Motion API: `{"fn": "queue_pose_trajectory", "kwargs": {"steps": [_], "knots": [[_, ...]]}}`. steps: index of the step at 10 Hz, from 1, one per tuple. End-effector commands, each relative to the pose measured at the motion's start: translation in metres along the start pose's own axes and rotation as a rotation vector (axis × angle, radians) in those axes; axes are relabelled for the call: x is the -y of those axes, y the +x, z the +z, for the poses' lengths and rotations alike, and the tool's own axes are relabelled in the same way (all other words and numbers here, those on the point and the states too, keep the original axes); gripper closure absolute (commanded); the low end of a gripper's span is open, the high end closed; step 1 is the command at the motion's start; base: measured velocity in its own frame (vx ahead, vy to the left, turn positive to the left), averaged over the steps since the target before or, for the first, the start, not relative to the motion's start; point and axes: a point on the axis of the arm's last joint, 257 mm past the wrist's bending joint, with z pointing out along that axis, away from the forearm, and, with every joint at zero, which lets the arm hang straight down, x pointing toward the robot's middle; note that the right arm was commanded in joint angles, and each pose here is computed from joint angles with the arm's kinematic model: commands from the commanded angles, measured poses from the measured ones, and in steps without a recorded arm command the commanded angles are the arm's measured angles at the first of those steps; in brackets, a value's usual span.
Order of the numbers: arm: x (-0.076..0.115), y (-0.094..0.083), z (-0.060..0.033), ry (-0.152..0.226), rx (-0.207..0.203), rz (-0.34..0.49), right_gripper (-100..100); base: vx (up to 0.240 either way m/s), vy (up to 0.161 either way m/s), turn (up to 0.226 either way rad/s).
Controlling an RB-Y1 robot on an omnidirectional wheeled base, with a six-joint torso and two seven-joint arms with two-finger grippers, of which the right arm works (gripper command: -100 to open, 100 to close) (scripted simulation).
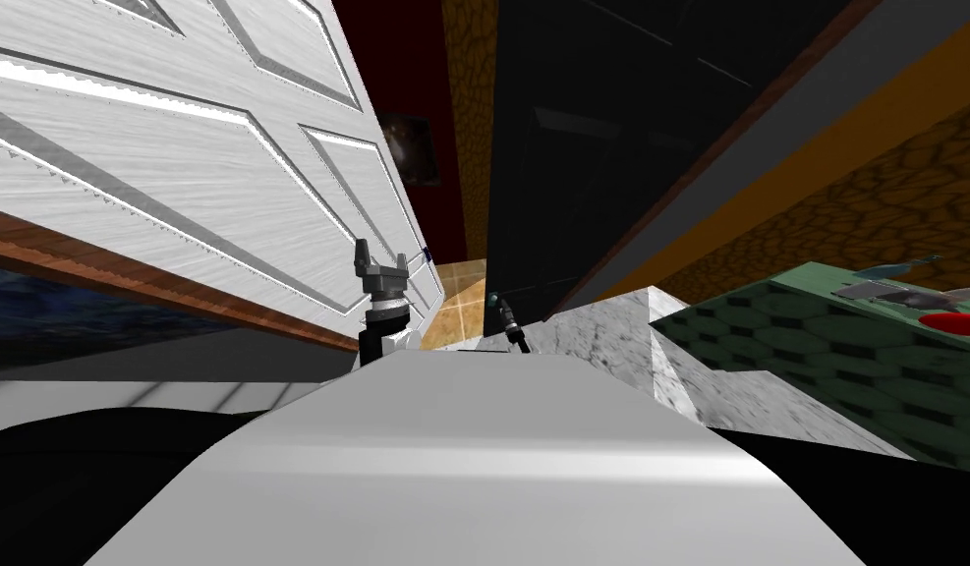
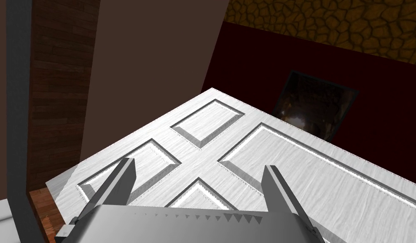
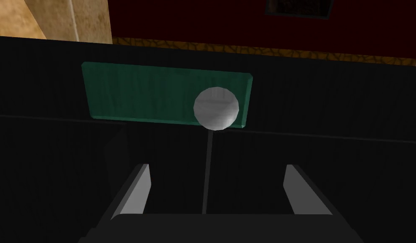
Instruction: Push the door open
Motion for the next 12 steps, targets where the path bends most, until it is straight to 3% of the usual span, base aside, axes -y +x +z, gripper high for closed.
{"fn": "queue_pose_trajectory", "kwargs": {"steps": [1,3,4,5,10,12], "knots": [[-0.001,0.003,0.002,-0.002,0.004,0.011,-100,0.173,0.069,0.022],[-0.005,0.017,0.0064,-0.01,0.007,0.045,-100,0.185,0.065,0.022],[-0.004,0.011,0.0053,-0.007,0.006,0.033,-100,0.09,0.032,-0.003],[-0.004,0.011,0.0053,-0.007,0.006,0.033,100,-0.021,-0.004,-0.005],[-0.004,0.011,0.0053,-0.007,0.006,0.033,100,-0.015,-0.006,0.003],[0.0,-0.008,0.0023,0.002,0.029,0.011,100,0.119,0.043,-0.025]]}}
